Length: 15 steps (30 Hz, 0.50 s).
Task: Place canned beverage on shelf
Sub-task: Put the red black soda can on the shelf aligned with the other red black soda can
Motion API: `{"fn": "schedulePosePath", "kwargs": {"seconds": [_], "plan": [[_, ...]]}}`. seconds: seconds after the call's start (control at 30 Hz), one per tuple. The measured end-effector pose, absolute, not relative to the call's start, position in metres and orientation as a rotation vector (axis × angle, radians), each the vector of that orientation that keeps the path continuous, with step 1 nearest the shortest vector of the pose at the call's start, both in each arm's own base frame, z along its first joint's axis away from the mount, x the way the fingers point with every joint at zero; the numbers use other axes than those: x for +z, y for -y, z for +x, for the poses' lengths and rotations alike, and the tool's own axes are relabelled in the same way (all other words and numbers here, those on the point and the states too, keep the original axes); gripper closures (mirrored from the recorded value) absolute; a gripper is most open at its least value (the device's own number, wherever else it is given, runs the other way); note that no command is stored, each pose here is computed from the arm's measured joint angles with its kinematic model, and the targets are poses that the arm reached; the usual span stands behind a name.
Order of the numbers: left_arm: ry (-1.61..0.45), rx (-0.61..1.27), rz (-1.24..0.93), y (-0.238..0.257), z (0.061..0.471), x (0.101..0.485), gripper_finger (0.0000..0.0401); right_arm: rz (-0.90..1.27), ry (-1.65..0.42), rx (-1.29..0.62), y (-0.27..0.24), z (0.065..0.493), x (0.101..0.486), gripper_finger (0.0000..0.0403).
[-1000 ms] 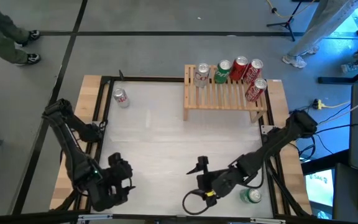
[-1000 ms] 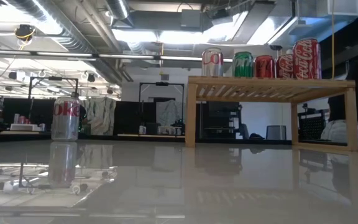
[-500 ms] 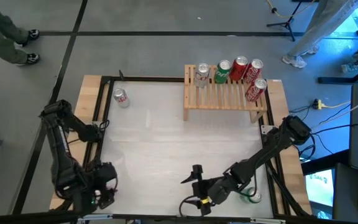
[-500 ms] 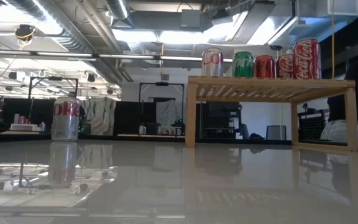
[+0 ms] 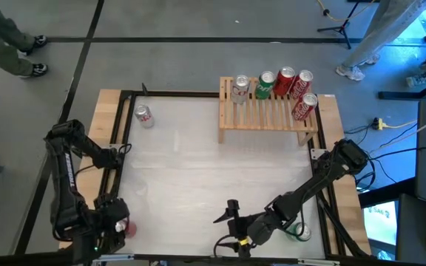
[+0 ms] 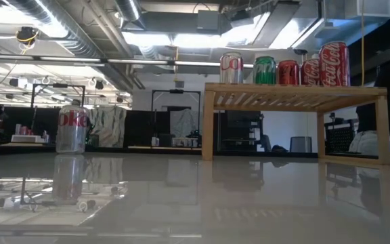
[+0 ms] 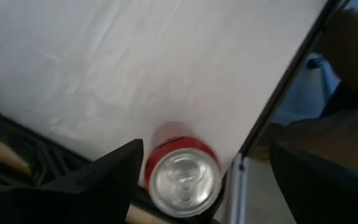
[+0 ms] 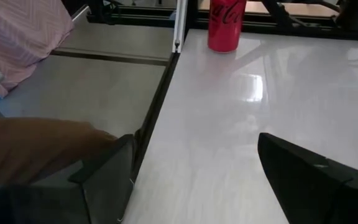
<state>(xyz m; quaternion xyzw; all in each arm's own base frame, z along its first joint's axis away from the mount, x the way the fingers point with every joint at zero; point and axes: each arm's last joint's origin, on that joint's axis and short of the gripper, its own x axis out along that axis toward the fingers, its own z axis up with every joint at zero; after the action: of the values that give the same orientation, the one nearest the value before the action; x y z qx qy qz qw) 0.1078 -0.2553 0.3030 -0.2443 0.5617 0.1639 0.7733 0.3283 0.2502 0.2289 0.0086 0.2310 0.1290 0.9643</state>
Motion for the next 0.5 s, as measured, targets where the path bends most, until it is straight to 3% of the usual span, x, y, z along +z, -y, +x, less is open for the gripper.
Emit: {"fn": "schedulePosePath", "kwargs": {"seconds": [0.27, 0.5], "plan": [[-1.293, 0.393, -0.537, 0.2541, 0.1053, 0.2929, 0.0025, 0.014, -0.47, 0.266, -0.2521, 0.3267, 0.2287, 0.0068], [-1.303, 0.347, -0.596, 0.2602, 0.107, 0.2937, 0.0019, 0.011, -0.475, 0.265, -0.2518, 0.3266, 0.2282, 0.0068]]}}
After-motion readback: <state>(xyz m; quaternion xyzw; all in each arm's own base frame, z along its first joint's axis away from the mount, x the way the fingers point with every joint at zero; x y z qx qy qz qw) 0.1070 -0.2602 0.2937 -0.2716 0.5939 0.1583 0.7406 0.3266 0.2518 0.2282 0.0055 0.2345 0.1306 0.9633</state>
